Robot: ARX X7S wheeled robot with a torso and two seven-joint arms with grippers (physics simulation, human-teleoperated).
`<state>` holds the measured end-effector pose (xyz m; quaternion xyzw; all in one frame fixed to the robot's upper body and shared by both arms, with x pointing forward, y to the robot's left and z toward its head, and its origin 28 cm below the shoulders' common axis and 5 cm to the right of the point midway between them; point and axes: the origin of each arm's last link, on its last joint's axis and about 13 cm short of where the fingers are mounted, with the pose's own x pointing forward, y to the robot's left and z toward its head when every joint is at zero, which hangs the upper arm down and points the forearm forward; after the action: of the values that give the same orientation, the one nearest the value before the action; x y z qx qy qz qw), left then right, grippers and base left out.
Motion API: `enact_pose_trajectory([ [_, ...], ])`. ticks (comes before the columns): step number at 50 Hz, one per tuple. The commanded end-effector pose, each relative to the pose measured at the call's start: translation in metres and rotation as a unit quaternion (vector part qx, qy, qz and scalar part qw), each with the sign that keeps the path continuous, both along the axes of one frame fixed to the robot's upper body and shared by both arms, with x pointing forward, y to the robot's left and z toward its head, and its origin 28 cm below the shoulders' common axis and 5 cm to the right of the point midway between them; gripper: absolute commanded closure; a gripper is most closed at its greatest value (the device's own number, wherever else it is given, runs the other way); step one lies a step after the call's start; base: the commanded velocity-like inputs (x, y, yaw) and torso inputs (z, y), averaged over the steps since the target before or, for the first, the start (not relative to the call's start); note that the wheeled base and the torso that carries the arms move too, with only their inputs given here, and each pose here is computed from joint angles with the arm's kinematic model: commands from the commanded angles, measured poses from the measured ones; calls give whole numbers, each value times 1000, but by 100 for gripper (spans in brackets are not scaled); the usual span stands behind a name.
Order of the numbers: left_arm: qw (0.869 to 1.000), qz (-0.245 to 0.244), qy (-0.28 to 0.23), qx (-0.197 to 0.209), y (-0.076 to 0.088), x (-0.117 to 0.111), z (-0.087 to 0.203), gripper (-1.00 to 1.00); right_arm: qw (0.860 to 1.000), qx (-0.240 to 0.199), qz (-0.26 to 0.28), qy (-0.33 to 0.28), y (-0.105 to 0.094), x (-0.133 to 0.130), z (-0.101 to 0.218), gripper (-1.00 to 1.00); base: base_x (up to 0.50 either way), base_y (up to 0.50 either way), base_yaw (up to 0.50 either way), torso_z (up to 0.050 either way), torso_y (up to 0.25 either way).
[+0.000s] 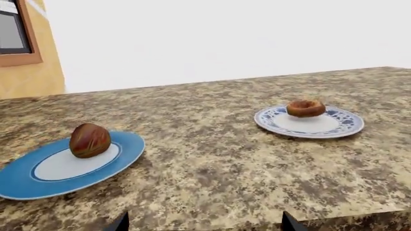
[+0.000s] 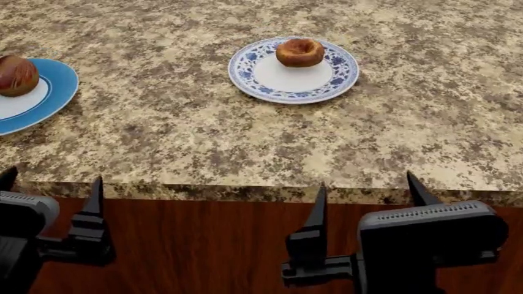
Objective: Place all breads on the cutting board.
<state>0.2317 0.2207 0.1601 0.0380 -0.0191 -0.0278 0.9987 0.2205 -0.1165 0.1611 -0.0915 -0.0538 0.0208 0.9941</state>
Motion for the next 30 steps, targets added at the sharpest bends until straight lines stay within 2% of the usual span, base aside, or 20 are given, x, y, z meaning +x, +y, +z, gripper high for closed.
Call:
enact_pose_trajectory([
  [1, 1000, -11, -17, 1, 7, 18, 47, -100, 999, -32, -21, -4, -6, 23, 54, -100, 0, 0, 0, 0, 0],
  [11, 999, -29, -12, 2, 9, 36, 67, -100, 999, -36, -10, -24, -7, 43, 89, -100, 0, -21, 0, 0, 0],
  [18, 999, -29, -19, 2, 10, 39, 75, -100, 999, -36, -1, -21, -5, 52, 92, -100, 0, -500, 0, 0, 0],
  [30, 999, -25, -23, -4, 12, 36, 74, -100, 999, -34, 7, -13, -3, 52, 91, -100, 0, -500, 0, 0, 0],
])
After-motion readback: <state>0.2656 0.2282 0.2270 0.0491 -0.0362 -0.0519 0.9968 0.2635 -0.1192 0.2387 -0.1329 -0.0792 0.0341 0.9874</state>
